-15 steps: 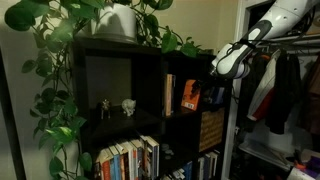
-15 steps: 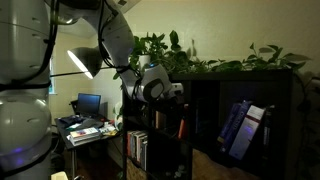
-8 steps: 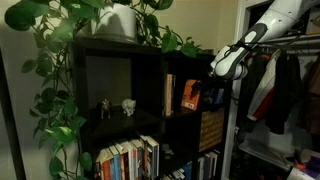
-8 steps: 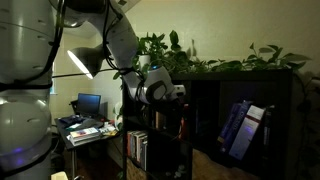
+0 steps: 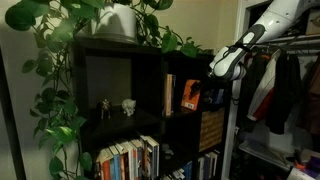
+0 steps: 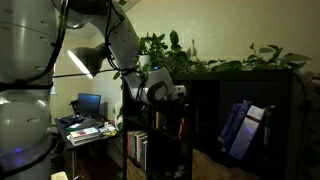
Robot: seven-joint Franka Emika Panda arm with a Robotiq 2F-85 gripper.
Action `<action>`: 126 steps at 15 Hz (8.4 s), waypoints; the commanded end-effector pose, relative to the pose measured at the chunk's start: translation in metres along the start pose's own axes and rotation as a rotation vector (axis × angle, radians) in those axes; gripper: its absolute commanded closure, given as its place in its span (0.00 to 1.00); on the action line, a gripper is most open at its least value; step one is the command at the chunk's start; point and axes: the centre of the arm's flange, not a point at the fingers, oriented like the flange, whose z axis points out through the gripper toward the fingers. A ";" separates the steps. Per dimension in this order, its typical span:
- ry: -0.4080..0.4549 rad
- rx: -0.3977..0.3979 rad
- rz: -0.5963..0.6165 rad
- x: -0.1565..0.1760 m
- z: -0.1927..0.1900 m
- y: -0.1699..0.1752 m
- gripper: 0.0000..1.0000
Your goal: Move the orange book to the right shelf
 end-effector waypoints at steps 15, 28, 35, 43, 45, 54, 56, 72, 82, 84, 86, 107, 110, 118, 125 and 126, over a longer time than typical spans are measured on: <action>0.050 -0.003 0.011 -0.001 -0.009 0.001 0.00; 0.044 -0.016 0.031 -0.003 -0.006 0.011 0.38; 0.046 -0.019 0.032 -0.008 -0.006 0.011 0.69; 0.040 -0.023 0.035 -0.012 -0.007 0.013 0.90; 0.040 -0.023 0.033 -0.014 -0.009 0.013 0.90; 0.030 -0.034 0.030 -0.025 -0.017 0.018 0.90; 0.028 -0.039 0.027 -0.026 -0.019 0.020 0.90; 0.007 -0.071 0.013 -0.032 -0.033 0.036 0.90; -0.004 -0.083 -0.009 -0.044 -0.047 0.043 0.90; -0.004 -0.087 -0.008 -0.046 -0.050 0.046 0.90; -0.002 -0.090 0.001 -0.048 -0.054 0.049 0.90; 0.000 -0.118 0.004 -0.050 -0.069 0.070 0.90; -0.008 -0.108 -0.006 -0.056 -0.081 0.067 0.90; -0.060 -0.096 -0.048 -0.069 -0.095 0.054 0.90; -0.060 -0.111 -0.038 -0.071 -0.104 0.059 0.90; -0.059 -0.115 -0.033 -0.071 -0.105 0.062 0.90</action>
